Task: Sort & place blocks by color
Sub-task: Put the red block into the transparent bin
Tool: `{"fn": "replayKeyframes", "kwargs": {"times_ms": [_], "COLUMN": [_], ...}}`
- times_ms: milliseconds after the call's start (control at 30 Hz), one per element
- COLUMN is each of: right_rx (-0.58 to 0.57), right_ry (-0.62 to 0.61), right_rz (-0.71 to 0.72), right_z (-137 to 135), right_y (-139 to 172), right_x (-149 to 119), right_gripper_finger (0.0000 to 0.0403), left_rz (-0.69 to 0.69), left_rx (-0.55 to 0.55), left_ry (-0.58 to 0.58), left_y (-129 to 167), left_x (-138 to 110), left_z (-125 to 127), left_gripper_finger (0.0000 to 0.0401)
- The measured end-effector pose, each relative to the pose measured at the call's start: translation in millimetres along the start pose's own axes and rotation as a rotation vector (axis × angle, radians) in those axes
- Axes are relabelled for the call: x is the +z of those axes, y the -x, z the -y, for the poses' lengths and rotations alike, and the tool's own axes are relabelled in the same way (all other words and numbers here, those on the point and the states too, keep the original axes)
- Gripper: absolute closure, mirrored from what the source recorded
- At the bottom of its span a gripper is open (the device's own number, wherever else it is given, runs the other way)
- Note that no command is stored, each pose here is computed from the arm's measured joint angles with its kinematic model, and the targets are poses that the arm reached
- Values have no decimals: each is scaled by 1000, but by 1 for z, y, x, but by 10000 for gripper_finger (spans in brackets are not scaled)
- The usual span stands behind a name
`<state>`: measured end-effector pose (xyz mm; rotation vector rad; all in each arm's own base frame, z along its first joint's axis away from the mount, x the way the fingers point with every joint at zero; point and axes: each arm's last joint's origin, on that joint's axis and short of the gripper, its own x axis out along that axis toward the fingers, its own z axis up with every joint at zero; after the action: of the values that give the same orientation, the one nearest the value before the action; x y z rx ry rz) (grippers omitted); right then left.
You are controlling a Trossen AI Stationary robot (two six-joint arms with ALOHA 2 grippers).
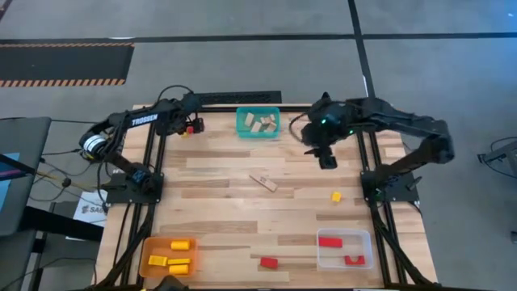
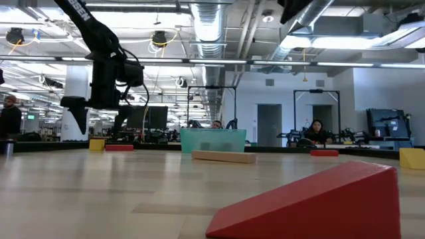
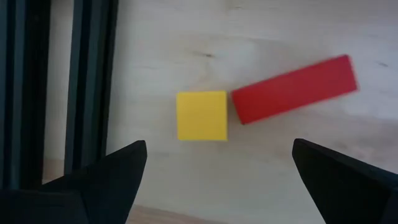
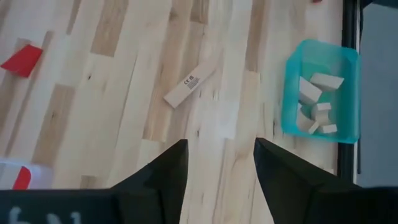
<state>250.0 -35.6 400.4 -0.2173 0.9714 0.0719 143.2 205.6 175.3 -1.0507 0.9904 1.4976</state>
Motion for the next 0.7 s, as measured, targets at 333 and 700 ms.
{"fn": "replayKeyframes", "kwargs": {"times_ms": [333, 700], "right_rx": [9, 45], "right_ry": [-105, -166], "right_rz": [17, 5], "right_z": [26, 26], "right_y": [-10, -22], "right_x": [-43, -40], "right_gripper_finger": [225, 245], "left_rz": [35, 57], "left_rx": [8, -93], "left_ry": [125, 131], "left_y": [-11, -9], "left_x": [12, 18], "left_z": [-2, 2], "left_gripper_finger": [13, 78]}}
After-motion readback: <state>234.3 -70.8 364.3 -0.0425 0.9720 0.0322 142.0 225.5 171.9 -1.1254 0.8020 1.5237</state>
